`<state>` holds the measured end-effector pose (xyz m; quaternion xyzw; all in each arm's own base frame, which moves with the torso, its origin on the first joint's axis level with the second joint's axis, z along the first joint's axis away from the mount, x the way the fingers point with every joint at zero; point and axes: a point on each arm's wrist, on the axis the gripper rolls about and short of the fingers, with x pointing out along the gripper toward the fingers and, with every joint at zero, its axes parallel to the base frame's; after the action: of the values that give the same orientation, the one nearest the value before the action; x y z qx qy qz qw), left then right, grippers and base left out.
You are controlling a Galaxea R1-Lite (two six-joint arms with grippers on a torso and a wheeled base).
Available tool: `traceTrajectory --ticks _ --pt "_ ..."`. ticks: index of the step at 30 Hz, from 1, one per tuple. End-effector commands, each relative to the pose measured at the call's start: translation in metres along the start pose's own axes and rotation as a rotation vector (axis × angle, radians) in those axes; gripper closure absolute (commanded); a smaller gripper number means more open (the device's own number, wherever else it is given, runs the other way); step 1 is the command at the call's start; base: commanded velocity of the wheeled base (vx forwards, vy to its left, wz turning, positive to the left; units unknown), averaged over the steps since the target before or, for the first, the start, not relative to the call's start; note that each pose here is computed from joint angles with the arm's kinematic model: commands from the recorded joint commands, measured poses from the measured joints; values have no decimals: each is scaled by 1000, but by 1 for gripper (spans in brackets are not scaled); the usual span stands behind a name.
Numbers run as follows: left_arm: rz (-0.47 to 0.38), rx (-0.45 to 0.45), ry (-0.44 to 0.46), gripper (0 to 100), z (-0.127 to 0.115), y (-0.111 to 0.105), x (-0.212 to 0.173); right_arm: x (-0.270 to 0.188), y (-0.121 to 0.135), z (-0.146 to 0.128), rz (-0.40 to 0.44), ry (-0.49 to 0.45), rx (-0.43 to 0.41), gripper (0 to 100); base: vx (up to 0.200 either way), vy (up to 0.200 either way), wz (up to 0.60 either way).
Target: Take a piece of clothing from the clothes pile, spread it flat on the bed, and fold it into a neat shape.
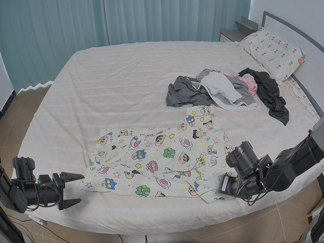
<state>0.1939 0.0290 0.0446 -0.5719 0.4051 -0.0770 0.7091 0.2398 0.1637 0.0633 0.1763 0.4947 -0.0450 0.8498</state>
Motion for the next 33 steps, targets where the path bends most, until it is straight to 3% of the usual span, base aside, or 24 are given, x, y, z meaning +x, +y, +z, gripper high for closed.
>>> traceTrajectory --ticks 1,11,17,18,19,23,29,33 --pt "0 -2 1 0 0 0 0 21 -12 -13 -48 46 -10 0 0 0 0" --pt "0 -1 1 0 0 0 0 16 -19 -17 18 4 11 0 0 0 0" --pt "0 9 10 0 -1 -1 2 -41 -16 2 220 -105 54 0 0 0 0" --pt "0 9 10 0 -1 -1 2 -41 -16 2 220 -105 54 0 0 0 0" --pt "-3 16 15 0 -3 -3 2 -56 -15 5 283 -118 58 0 0 0 0" --pt "-5 15 20 0 -6 -5 2 -68 -24 1 326 -113 59 0 0 0 0" --pt "-7 24 27 0 -6 -5 3 -75 -44 1 403 -204 98 0 133 -33 0" --pt "-11 40 43 0 -8 -8 6 -75 -49 -3 455 -243 51 0 200 -200 0"
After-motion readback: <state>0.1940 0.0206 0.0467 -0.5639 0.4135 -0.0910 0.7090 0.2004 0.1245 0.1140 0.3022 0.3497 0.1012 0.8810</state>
